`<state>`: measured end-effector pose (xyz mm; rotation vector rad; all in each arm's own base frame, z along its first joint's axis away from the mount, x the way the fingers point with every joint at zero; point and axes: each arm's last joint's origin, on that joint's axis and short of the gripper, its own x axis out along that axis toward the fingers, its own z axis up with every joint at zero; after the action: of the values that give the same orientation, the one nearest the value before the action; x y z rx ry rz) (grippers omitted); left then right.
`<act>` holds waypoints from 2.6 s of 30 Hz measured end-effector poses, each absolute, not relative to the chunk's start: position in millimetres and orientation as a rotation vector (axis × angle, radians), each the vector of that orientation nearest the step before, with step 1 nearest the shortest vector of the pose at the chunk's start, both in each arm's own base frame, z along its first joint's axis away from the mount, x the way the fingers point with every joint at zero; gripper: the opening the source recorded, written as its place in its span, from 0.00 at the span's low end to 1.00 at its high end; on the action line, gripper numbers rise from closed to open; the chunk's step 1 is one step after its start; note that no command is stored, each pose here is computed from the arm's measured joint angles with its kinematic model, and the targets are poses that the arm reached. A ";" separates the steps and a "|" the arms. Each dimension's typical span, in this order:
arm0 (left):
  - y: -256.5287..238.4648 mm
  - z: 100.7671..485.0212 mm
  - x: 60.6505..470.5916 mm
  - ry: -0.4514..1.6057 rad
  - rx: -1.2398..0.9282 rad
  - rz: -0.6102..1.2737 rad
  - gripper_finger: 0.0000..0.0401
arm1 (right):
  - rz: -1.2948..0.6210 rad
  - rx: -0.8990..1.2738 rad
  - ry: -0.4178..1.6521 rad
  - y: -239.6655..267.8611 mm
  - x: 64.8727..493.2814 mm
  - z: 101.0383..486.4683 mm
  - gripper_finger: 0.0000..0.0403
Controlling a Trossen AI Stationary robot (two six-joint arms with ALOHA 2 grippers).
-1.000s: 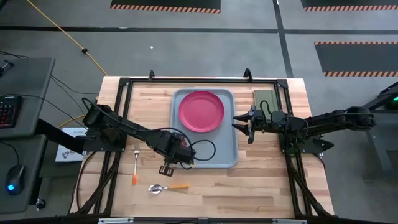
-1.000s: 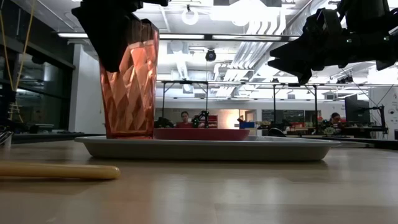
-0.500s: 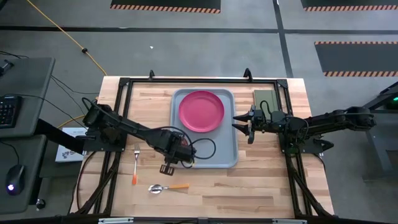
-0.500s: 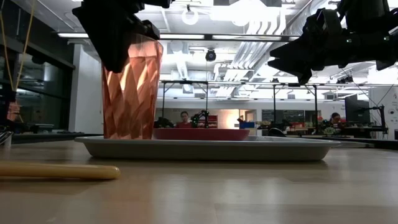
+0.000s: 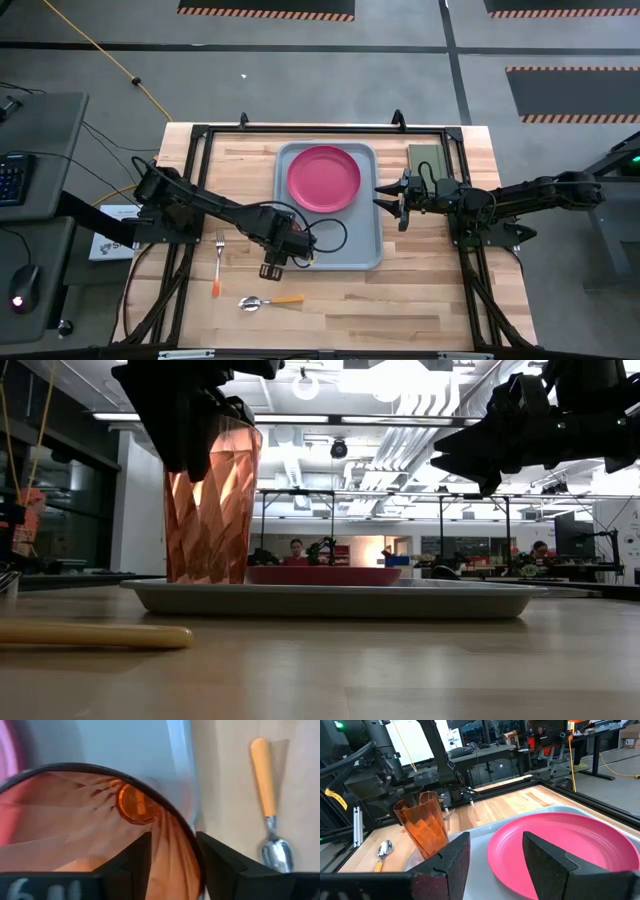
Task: Pick and place plate/cup/fork/spoon on tray
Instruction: Put the orange cup on the gray serving tray to the bottom left of the pink plate, then put the yellow spoon on the gray serving tray to the right of the orange cup
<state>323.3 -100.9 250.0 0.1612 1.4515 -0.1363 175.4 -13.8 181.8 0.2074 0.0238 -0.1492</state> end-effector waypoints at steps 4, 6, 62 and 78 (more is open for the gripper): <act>-102.0 250.0 322.9 1.460 0.132 -0.170 0.43 | -0.149 0.207 0.024 -13.8 175.4 181.8 0.43; -102.3 250.1 322.8 1.462 0.130 -0.184 0.46 | -0.149 0.207 0.024 -13.8 175.4 181.8 0.43; -210.9 169.5 234.8 1.403 -0.244 -0.085 0.43 | -0.151 0.208 0.043 -13.8 175.5 179.9 0.43; -207.0 168.4 215.1 1.607 -0.209 -0.056 0.12 | -0.154 0.207 0.076 -13.8 175.2 176.7 0.43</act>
<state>215.1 -207.0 168.4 -0.2089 1.6068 -0.0560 175.2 -13.8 176.7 0.2073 0.0762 -0.1543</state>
